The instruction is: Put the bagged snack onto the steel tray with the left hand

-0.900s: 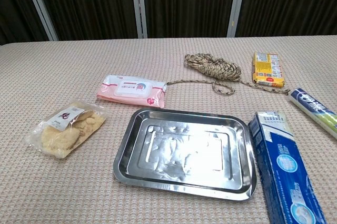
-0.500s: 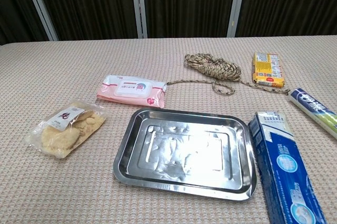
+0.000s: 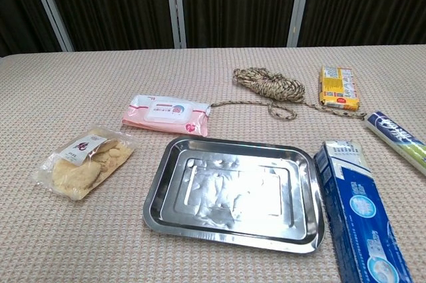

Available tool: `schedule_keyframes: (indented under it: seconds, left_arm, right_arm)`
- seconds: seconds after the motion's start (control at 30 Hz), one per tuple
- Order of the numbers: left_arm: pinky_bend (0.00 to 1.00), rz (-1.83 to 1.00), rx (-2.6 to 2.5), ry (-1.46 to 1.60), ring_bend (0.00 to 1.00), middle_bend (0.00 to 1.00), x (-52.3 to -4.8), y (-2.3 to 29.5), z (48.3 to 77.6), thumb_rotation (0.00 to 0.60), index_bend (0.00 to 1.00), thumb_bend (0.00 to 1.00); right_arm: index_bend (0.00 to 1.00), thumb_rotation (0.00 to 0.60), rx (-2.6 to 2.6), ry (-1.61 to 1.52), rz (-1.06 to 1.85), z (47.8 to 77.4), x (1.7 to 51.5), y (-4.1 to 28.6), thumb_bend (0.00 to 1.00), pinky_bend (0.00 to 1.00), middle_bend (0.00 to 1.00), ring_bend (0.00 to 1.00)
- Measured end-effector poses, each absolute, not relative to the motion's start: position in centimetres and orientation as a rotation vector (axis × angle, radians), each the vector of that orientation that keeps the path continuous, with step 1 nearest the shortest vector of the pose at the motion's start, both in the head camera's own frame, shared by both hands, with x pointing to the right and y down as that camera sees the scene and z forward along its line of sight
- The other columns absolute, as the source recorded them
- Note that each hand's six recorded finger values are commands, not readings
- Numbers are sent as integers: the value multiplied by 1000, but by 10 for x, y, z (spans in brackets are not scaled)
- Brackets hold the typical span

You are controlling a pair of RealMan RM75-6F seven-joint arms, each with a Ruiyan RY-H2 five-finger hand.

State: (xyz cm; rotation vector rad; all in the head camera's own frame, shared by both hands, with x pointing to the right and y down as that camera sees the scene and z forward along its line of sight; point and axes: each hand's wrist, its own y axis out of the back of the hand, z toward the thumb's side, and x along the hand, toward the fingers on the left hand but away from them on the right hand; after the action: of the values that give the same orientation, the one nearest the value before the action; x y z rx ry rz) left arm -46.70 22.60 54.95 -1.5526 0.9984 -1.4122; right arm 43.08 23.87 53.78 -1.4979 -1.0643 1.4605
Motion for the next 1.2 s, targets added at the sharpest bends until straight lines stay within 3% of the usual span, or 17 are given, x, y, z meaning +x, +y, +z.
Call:
schedule_keyframes:
  seconds: [0.47, 0.8, 1.2]
  left_arm:
    - [0, -1416, -1701, 891, 0, 0, -445, 216, 582, 533, 97, 83]
    - [0, -1346, -1904, 659, 0, 0, -389, 181, 628, 534, 81, 33]
    - [0, -1292, -2026, 486, 0, 0, -333, 172, 661, 533, 81, 0]
  right_arm:
    - [0, 600, -1494, -1076, 1464, 538, 433, 240, 0, 0, 0, 0]
    - [0, 600, -1497, -1075, 1460, 537, 431, 241, 0, 0, 0, 0]
    - [0, 600, -1492, -1097, 1469, 536, 435, 245, 0, 0, 0, 0]
